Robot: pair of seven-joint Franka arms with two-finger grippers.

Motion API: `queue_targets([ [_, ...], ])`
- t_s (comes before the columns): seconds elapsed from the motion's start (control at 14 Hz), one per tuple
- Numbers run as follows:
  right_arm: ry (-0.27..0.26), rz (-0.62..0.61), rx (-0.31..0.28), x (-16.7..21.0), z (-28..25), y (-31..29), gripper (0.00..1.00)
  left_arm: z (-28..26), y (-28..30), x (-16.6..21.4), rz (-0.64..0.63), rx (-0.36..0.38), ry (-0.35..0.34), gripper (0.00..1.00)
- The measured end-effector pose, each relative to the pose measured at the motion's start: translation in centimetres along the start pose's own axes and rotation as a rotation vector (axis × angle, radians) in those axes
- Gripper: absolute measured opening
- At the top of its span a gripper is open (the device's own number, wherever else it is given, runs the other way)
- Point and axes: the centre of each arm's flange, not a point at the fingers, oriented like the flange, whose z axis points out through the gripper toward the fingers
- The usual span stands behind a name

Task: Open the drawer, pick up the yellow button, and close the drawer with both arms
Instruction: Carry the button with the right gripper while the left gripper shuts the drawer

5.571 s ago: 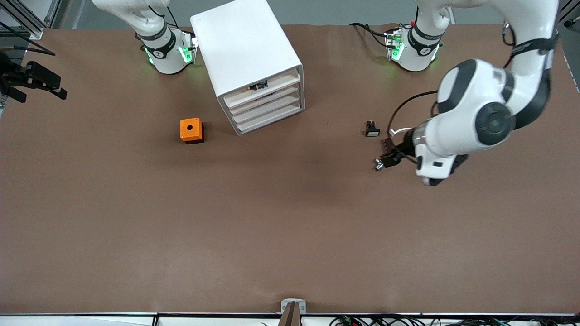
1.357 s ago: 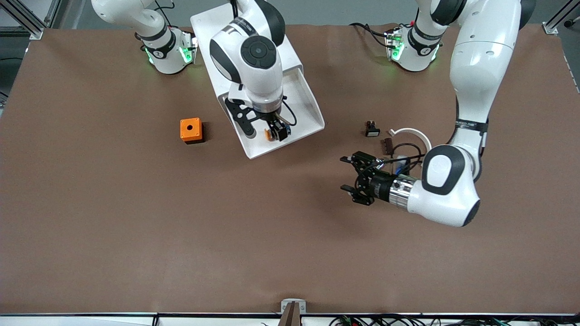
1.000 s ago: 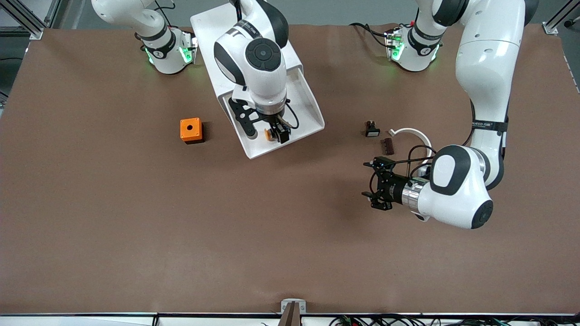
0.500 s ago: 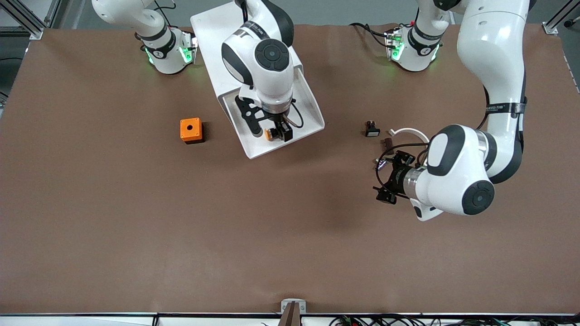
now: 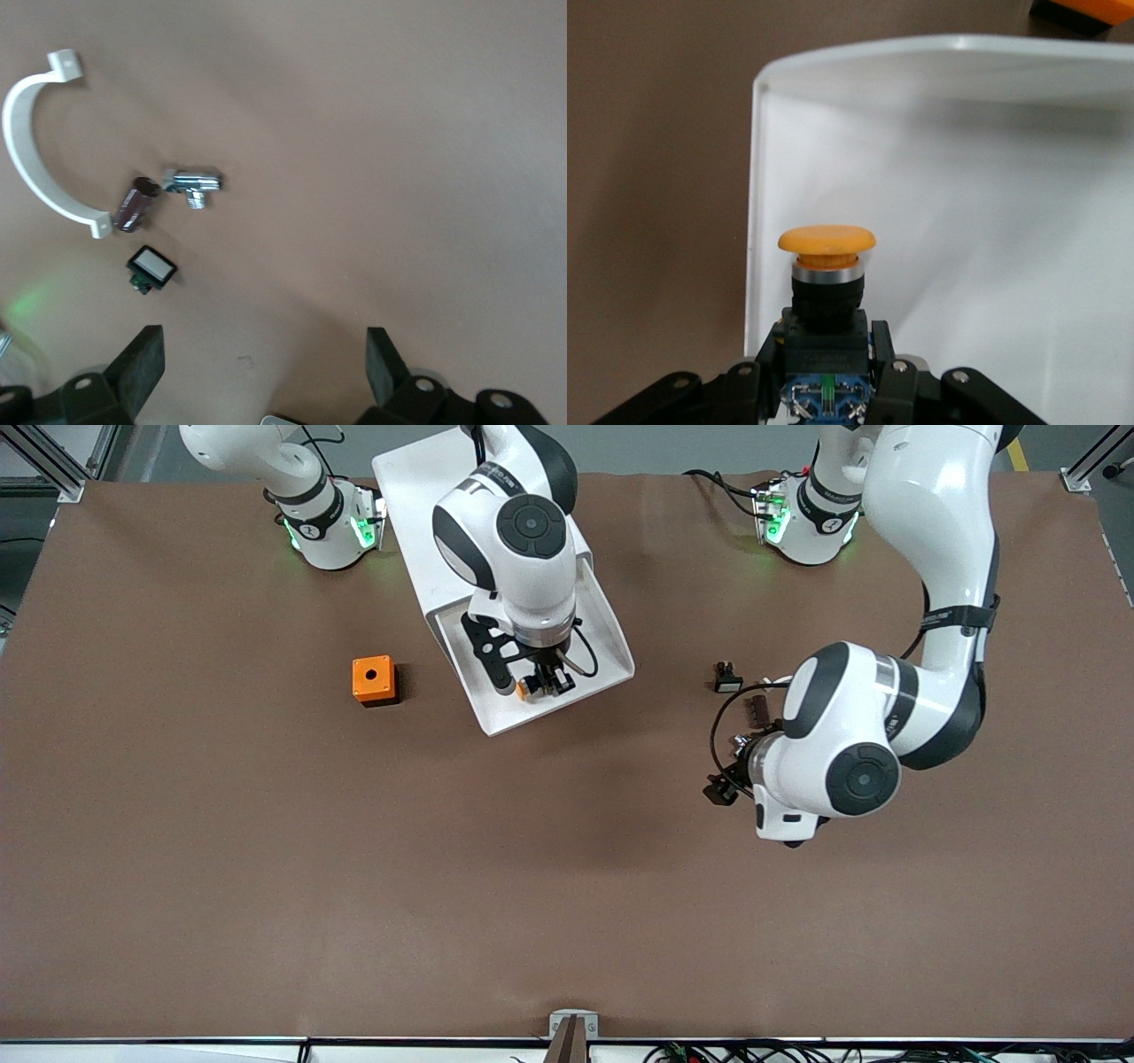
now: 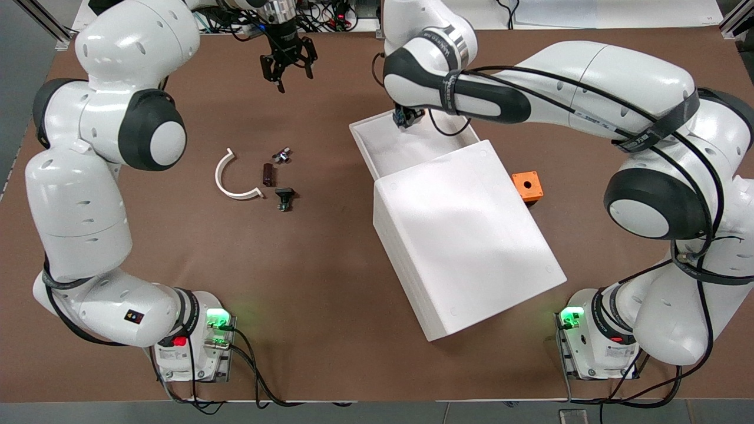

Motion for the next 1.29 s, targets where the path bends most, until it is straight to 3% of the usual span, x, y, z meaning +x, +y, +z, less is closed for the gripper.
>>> queue_targets([
  [0.21, -0.005, -0.17, -0.067, 6.9, -2.6, -1.1, 0.41, 1.1, 2.8, -4.6, 0.09, -0.009, 0.065, 1.0],
  [0.36, -0.025, -0.32, -0.117, 15.5, -4.4, -1.1, 0.41, 2.1, 5.0, -8.0, 0.147, -0.051, 0.102, 1.0],
  [0.57, -0.045, -0.539, -0.135, 29.7, -4.6, 0.3, 0.41, 5.3, 7.7, -13.6, 0.228, -0.06, 0.127, 1.0],
  [0.86, -0.039, -0.769, -0.104, 42.5, 1.2, 3.5, 0.41, 8.9, 9.1, -20.0, 0.233, -0.017, 0.126, 1.0],
  [1.14, 0.003, -0.916, -0.062, 50.4, 8.4, 8.3, 0.41, 13.0, 9.1, -26.7, 0.218, 0.043, 0.131, 1.0],
  [1.29, 0.057, -0.978, -0.027, 54.1, 11.5, 11.2, 0.41, 14.4, 8.9, -30.3, 0.203, 0.058, 0.128, 1.0],
])
